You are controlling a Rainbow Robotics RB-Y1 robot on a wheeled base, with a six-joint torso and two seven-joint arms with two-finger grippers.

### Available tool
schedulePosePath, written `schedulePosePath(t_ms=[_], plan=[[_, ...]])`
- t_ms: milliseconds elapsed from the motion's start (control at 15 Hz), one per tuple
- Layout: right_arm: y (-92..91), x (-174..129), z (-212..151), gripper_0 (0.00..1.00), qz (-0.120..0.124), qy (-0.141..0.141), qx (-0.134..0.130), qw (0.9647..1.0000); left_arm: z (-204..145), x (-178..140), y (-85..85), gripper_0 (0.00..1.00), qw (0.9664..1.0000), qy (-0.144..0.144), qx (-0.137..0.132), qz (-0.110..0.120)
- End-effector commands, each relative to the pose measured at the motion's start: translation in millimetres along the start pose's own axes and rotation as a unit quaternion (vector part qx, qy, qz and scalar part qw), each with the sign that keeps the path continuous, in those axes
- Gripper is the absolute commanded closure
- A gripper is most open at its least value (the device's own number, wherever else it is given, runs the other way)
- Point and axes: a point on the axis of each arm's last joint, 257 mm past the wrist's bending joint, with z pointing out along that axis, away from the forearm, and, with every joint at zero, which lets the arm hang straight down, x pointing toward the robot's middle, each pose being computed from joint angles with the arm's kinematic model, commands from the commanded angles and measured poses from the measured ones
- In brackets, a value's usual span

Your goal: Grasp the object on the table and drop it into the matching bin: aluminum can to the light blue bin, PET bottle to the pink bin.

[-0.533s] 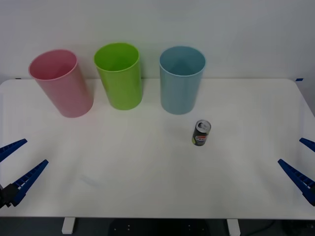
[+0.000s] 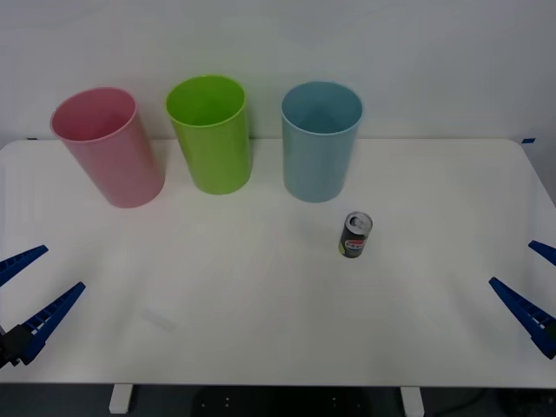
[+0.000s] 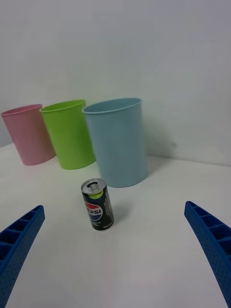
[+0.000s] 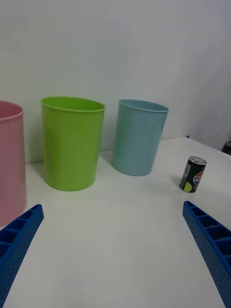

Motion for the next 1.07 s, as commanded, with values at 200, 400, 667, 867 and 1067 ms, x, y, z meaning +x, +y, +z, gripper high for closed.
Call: schedulePosePath(t_ms=[200, 400, 667, 867, 1067], plan=[[-4.2, 14, 4, 0.00, -0.011, 0.018, 0.010, 0.9997, 0, 0, 0.0, 0.00, 1.0000, 0.000, 0.000, 0.000], [-5.0, 32, 10, 0.00, -0.034, 0.027, 0.007, 0.9990, 0, 0, 0.0, 0.00, 1.0000, 0.000, 0.000, 0.000], [-5.8, 55, 21, 0.00, -0.064, 0.032, 0.001, 0.9974, 0, 0, 0.0, 0.00, 1.0000, 0.000, 0.000, 0.000], [-6.0, 72, 31, 0.00, -0.060, 0.036, -0.005, 0.9976, 0, 0, 0.0, 0.00, 1.0000, 0.000, 0.000, 0.000], [-5.6, 83, 42, 0.00, -0.054, 0.038, -0.009, 0.9978, 0, 0, 0.0, 0.00, 1.0000, 0.000, 0.000, 0.000]])
